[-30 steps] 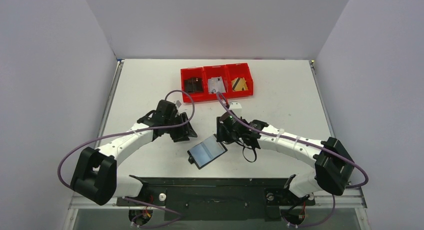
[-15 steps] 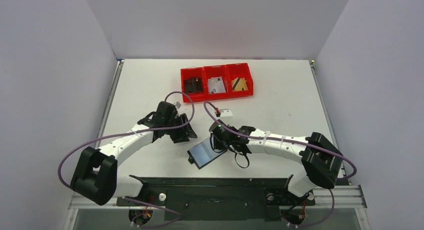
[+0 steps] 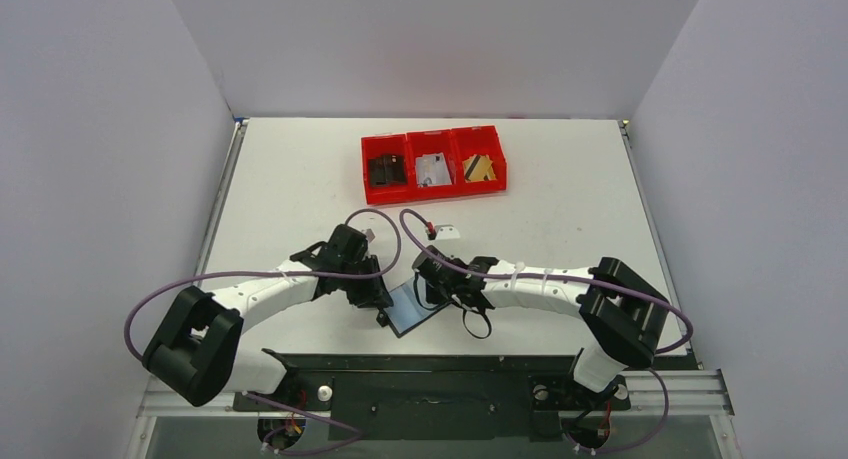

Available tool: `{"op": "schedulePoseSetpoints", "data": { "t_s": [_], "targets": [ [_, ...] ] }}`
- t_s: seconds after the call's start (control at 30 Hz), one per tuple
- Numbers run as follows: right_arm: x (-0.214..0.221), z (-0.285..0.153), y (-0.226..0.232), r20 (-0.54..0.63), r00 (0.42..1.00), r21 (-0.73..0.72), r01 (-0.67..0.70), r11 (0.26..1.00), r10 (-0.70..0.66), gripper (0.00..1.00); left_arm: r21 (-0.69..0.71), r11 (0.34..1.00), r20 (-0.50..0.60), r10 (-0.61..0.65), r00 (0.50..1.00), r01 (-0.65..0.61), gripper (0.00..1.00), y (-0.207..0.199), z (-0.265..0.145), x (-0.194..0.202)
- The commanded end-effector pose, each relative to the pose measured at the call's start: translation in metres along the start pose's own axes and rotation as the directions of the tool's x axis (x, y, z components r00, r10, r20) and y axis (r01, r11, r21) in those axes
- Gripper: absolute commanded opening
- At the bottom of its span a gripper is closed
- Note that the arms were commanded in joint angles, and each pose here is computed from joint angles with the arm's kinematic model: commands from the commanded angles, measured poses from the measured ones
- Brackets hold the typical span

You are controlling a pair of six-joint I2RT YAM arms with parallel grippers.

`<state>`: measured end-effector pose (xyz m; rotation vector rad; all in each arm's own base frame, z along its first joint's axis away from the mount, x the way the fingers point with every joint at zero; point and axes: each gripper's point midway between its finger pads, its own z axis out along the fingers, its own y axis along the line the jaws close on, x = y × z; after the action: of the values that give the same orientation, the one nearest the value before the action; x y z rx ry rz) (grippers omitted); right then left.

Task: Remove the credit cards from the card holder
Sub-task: Remove the credit card from the card holder.

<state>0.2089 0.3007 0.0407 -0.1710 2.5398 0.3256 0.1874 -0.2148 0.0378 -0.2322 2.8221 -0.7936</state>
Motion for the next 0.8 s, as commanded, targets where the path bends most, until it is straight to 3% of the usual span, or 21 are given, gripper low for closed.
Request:
{"op": "schedulePoseSetpoints", "data": {
  "t_s": [0.0, 0.23, 0.77],
  "targets": [
    [-0.006, 0.002, 0.003, 0.048, 0.998, -0.004, -0.031, 1.000, 0.031, 0.01, -0.023, 1.000, 0.045, -0.002, 0.999, 0.003, 0.08, 0.003, 0.006, -0.006],
    [0.003, 0.008, -0.002, 0.041, 0.999, 0.015, -0.031, 0.999, 0.031, 0.00, -0.089, 0.996, 0.026, -0.012, 1.000, 0.014, 0.00, 0.020, 0.018, -0.002],
    [0.024, 0.010, 0.036, -0.008, 1.000, -0.087, -0.025, 0.996, 0.024, 0.00, -0.143, 0.990, 0.019, -0.007, 1.000, 0.010, 0.00, 0.026, 0.033, -0.023]
  ]
}}
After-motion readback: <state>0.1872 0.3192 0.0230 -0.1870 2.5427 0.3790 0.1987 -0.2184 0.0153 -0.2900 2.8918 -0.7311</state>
